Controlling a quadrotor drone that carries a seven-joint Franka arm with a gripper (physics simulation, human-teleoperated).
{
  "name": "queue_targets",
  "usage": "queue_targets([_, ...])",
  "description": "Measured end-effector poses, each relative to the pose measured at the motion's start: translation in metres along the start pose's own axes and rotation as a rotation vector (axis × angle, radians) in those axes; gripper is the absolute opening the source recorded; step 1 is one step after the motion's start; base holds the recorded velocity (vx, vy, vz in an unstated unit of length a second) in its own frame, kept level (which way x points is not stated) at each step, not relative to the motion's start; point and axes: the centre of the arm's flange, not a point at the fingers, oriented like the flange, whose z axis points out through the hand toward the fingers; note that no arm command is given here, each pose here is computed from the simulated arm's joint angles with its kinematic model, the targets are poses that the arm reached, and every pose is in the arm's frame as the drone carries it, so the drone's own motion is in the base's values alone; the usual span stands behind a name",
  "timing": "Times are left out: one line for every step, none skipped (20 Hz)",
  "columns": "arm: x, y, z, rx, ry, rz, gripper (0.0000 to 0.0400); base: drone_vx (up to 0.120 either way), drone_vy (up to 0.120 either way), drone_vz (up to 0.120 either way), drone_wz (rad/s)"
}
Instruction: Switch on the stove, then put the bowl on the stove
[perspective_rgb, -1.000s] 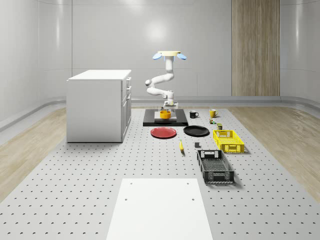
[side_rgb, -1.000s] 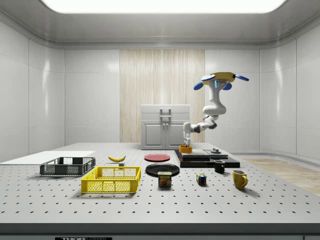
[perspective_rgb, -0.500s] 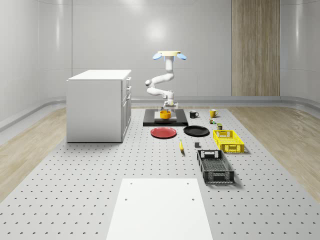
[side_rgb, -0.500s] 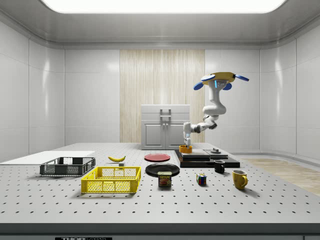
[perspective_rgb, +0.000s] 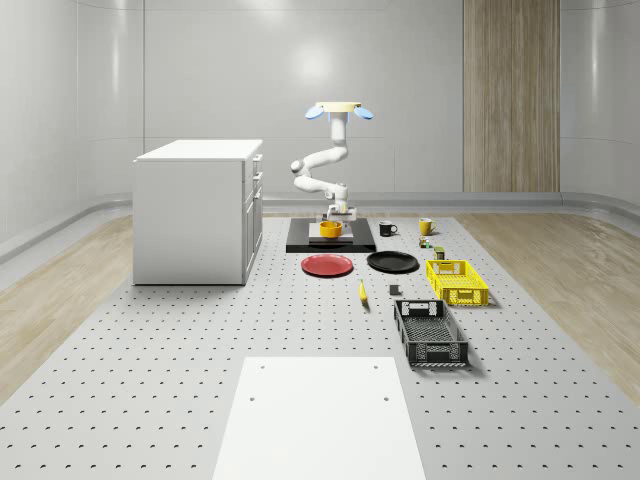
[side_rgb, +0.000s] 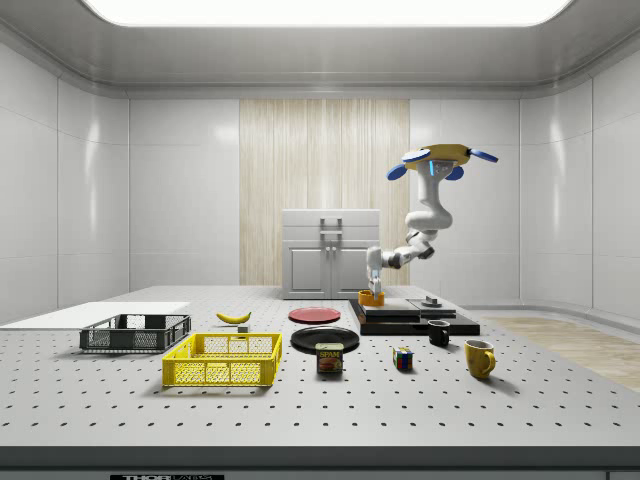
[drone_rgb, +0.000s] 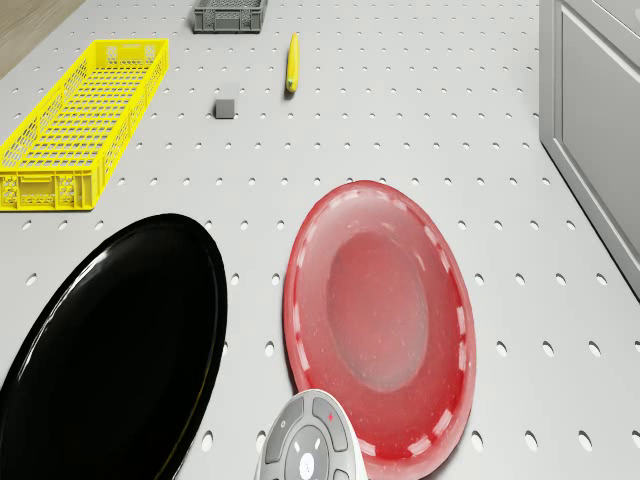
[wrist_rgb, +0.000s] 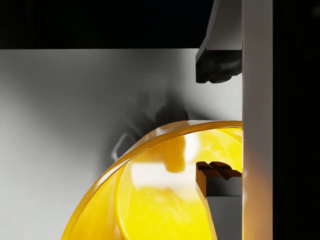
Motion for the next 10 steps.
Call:
queue_targets([0.0, 0.0, 0.0003, 0.0, 0.0, 0.0, 0.0173, 0.0, 0.0, 0.0, 0.0])
queue_targets([0.0, 0.0, 0.0006, 0.0, 0.0, 0.0, 0.0157, 0.0, 0.0, 0.0, 0.0])
queue_targets([0.0, 0.0, 0.0008, 0.0, 0.0, 0.0, 0.0144, 0.0, 0.0, 0.0, 0.0])
queue_targets([0.0, 0.0, 0.001, 0.0, 0.0, 0.0, 0.0134, 0.0, 0.0, 0.0, 0.0])
queue_targets([0.0, 0.0, 0.0011, 0.0, 0.0, 0.0, 0.0127, 0.0, 0.0, 0.0, 0.0])
queue_targets([0.0, 0.0, 0.0012, 0.0, 0.0, 0.0, 0.0121, 0.0, 0.0, 0.0, 0.0])
queue_targets([0.0, 0.0, 0.0013, 0.0, 0.0, 0.0, 0.0116, 0.0, 0.0, 0.0, 0.0])
queue_targets([0.0, 0.0, 0.0013, 0.0, 0.0, 0.0, 0.0113, 0.0, 0.0, 0.0, 0.0])
queue_targets([0.0, 0.0, 0.0002, 0.0, 0.0, 0.0, 0.011, 0.0, 0.0, 0.0, 0.0])
queue_targets([0.0, 0.0, -0.0017, 0.0, 0.0, 0.0, 0.0108, 0.0, 0.0, 0.0, 0.0])
